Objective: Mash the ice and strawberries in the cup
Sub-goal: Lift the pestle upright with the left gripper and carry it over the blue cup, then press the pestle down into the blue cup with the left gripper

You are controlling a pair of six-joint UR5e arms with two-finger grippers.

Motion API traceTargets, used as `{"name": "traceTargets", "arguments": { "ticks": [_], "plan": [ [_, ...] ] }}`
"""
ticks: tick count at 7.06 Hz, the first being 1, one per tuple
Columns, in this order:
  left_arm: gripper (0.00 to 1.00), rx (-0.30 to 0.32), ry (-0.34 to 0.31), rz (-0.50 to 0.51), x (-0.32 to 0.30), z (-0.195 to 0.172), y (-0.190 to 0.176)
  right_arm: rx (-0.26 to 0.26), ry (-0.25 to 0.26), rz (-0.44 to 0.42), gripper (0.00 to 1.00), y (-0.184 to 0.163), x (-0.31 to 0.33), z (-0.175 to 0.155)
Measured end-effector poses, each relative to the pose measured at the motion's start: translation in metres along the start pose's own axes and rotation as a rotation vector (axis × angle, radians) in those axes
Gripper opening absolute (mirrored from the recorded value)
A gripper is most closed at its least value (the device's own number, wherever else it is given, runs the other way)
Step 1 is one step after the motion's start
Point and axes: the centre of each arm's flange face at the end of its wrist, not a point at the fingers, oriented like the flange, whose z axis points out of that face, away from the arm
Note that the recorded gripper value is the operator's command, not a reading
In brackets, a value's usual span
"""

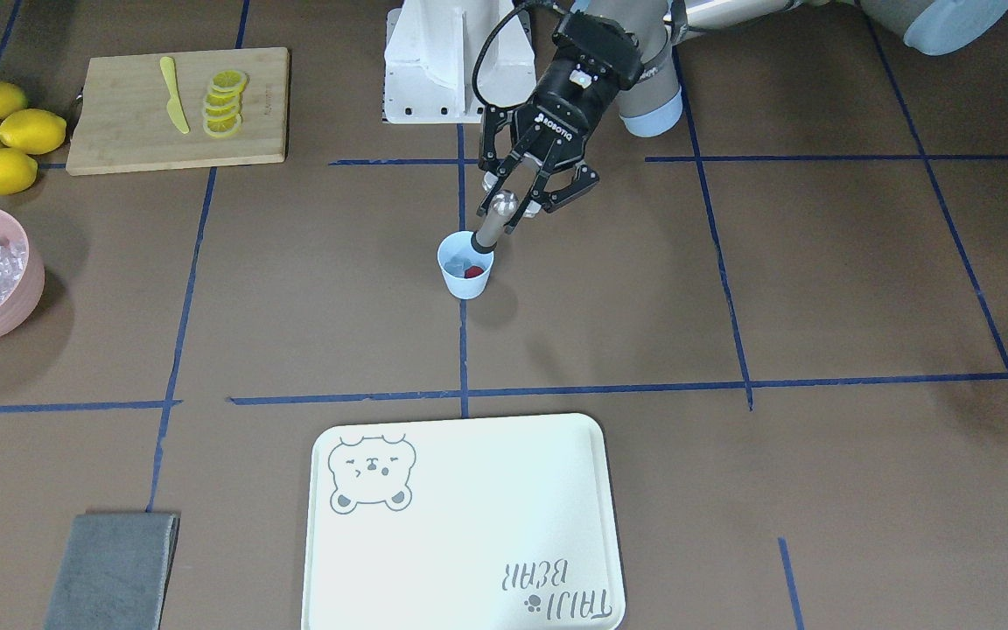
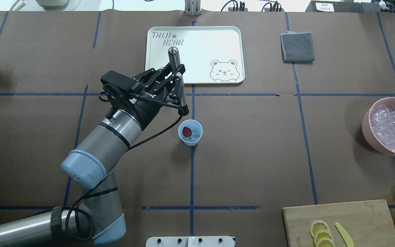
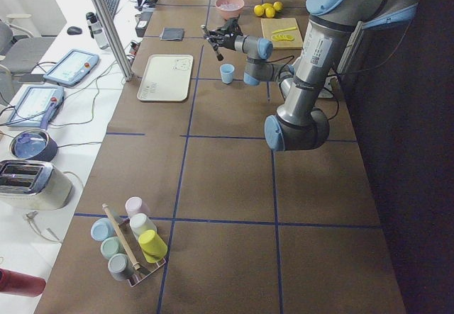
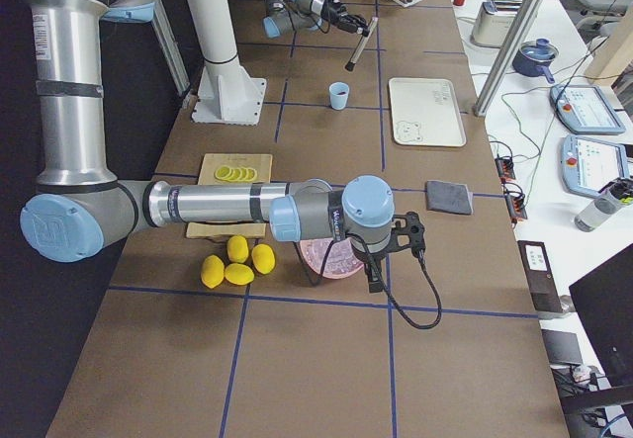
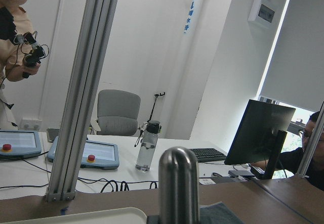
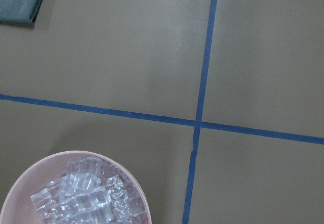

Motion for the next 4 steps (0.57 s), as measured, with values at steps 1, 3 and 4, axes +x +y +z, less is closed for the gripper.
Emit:
{"name": "traceTargets", "arguments": {
  "ticks": [1, 3, 4],
  "plan": [
    [0.00, 0.013, 0.015, -0.011, -0.002, 0.002, 0.012, 0.000, 0.000, 0.000, 1.00, 0.000, 0.000, 0.000],
    [0.00, 0.028, 0.024, -0.020, -0.003, -0.001, 0.029, 0.000, 0.000, 0.000, 1.00, 0.000, -0.001, 0.000],
    [0.00, 0.026, 0.023, -0.019, 0.000, -0.004, 0.036, 0.001, -0.001, -0.001, 1.00, 0.000, -0.001, 0.000]
  ]
}}
